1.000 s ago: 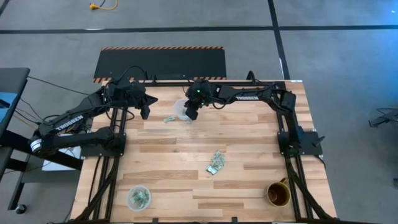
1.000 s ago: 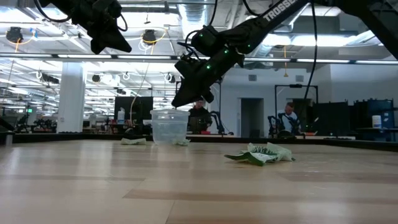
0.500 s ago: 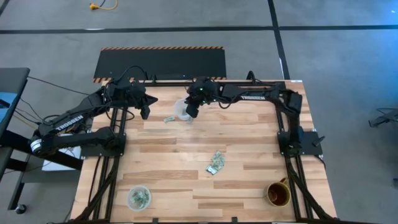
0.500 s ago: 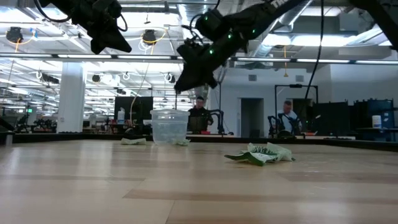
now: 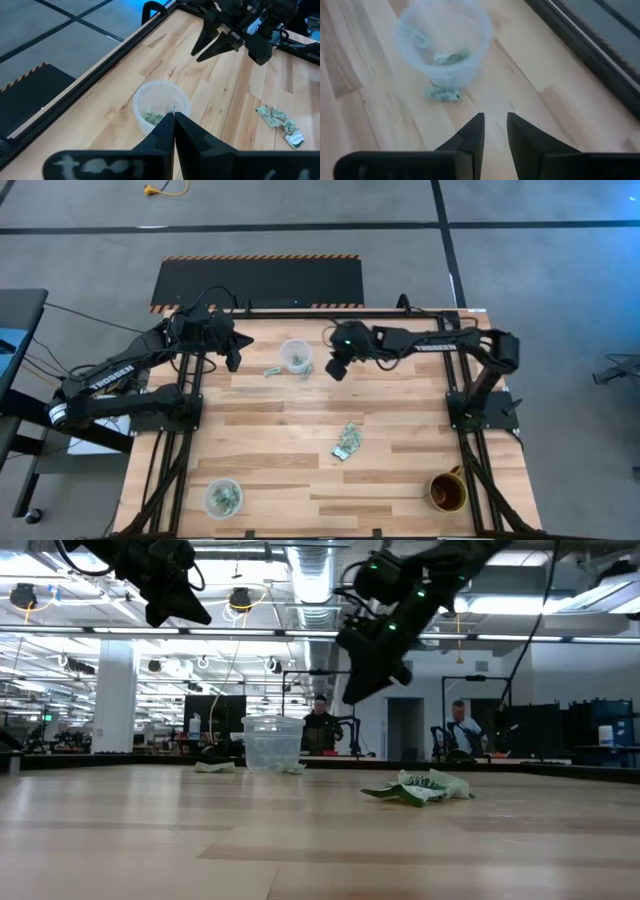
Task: Pick and place Stevia / Truvia into bins
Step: Put the stevia packet into the top transparent container
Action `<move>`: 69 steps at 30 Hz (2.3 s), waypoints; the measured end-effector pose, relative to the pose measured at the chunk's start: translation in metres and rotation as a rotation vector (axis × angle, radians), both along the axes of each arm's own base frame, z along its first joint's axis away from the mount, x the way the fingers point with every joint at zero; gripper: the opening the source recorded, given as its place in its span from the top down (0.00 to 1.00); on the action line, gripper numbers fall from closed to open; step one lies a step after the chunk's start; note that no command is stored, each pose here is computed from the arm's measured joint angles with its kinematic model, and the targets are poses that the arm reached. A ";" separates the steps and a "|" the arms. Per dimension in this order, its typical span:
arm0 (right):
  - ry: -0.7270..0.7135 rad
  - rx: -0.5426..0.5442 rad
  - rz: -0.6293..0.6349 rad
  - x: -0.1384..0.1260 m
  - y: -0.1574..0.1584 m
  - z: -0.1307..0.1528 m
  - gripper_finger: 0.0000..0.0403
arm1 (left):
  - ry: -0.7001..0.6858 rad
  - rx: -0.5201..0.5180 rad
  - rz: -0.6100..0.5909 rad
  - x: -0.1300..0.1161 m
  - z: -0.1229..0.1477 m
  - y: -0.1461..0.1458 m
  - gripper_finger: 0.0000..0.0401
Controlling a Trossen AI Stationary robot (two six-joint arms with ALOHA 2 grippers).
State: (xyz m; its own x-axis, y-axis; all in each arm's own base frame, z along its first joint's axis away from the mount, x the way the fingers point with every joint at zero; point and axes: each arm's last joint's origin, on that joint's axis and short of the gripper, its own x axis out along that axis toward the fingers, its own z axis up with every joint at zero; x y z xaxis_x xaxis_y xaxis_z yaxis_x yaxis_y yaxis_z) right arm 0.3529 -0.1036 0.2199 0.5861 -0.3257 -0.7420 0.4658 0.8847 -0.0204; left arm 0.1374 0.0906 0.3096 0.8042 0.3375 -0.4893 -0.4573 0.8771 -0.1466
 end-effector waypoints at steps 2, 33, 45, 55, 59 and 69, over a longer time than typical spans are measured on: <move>-0.045 0.013 -0.022 -0.011 0.005 -0.007 0.81 | 0.000 0.000 0.000 0.000 0.000 0.000 1.00; -0.312 0.363 0.078 0.042 -0.018 -0.133 0.60 | 0.012 -0.008 0.000 -0.001 -0.001 0.000 1.00; -0.301 0.362 0.047 0.044 -0.018 -0.134 0.69 | 0.013 -0.009 0.000 -0.001 -0.001 0.000 1.00; -0.277 0.321 0.075 0.045 -0.009 -0.136 0.96 | 0.016 -0.012 0.000 -0.001 -0.002 -0.001 1.00; -0.256 0.320 0.104 0.045 -0.001 -0.131 0.97 | 0.016 -0.011 0.000 -0.001 -0.002 -0.001 1.00; -0.279 0.147 0.212 0.037 0.039 -0.050 0.98 | 0.023 -0.017 0.000 -0.001 -0.002 -0.001 1.00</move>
